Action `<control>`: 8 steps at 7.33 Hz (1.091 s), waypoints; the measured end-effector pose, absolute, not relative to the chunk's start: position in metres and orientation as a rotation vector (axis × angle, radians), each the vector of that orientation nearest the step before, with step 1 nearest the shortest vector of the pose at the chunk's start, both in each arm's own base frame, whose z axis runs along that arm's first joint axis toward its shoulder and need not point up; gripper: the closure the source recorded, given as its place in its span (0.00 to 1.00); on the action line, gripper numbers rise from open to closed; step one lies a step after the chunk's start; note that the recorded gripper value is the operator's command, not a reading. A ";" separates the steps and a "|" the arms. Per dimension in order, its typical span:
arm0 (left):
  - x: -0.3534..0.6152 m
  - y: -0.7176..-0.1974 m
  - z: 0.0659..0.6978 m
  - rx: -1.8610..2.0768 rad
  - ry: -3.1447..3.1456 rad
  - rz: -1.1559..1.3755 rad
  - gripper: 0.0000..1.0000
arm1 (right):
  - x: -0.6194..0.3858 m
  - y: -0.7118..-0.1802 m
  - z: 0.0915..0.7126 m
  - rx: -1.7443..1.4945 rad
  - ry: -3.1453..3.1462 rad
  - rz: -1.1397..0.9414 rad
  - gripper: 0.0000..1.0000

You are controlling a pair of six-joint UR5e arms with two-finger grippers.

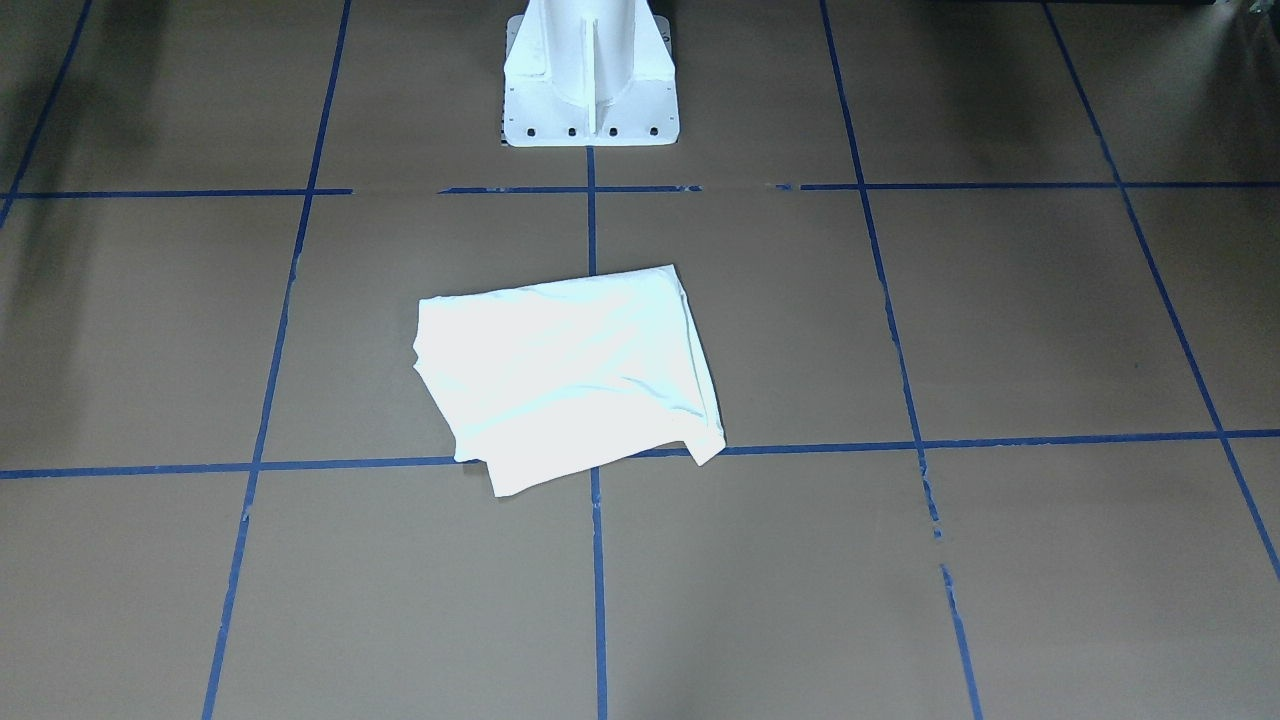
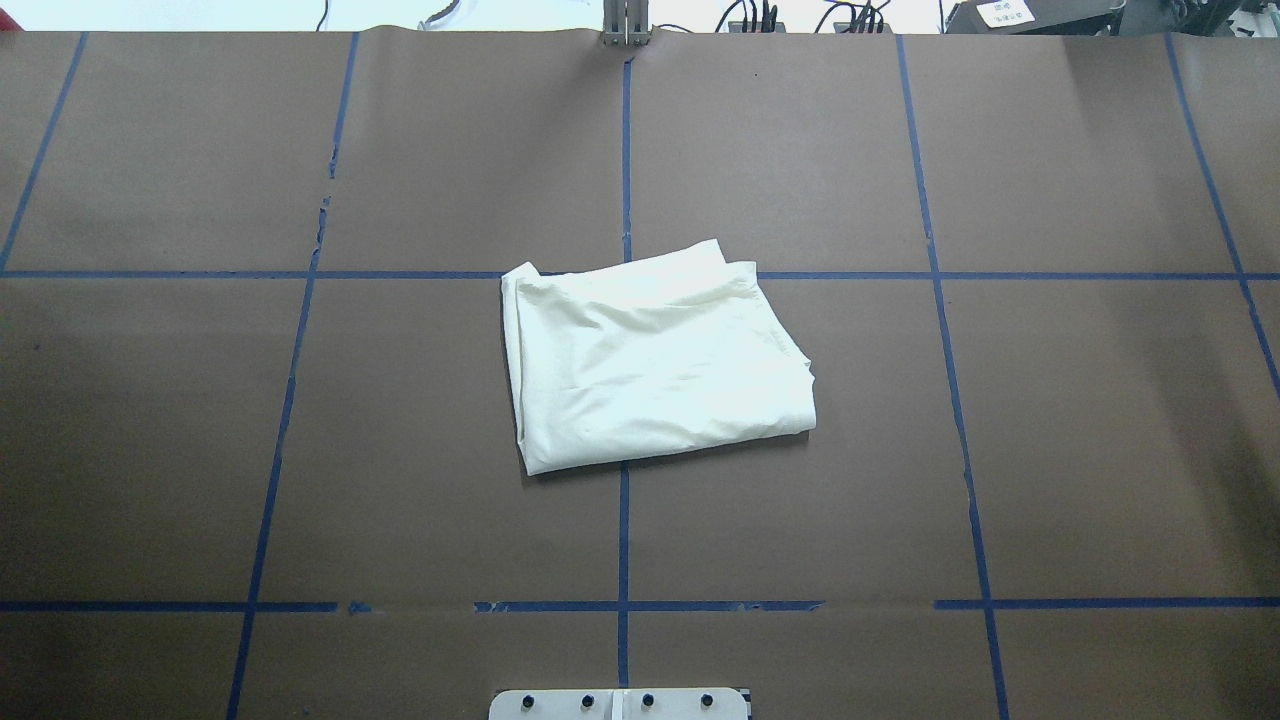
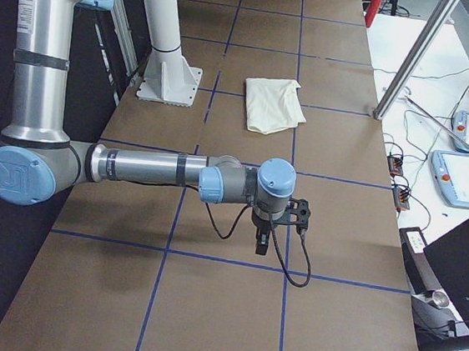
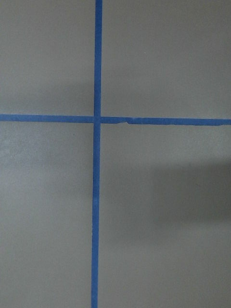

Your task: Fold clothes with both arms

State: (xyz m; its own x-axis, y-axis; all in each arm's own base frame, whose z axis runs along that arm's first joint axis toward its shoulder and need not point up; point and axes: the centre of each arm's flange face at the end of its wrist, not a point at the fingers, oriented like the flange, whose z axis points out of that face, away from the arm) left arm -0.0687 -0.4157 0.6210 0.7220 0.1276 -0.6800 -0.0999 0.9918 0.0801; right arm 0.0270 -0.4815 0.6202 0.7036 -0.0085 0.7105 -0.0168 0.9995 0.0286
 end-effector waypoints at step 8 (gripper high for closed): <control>-0.069 -0.418 0.617 0.008 0.752 0.021 0.00 | 0.027 -0.481 0.620 0.037 -0.793 0.001 0.00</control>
State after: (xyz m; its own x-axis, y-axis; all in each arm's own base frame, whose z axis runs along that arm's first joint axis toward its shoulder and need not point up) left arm -0.0691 -0.4184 0.6167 0.7300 0.0220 -0.6831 -0.0163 0.9998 0.0148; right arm 0.0271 -0.4809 0.6198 0.7019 -0.0131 0.7122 -0.0144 0.9994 0.0326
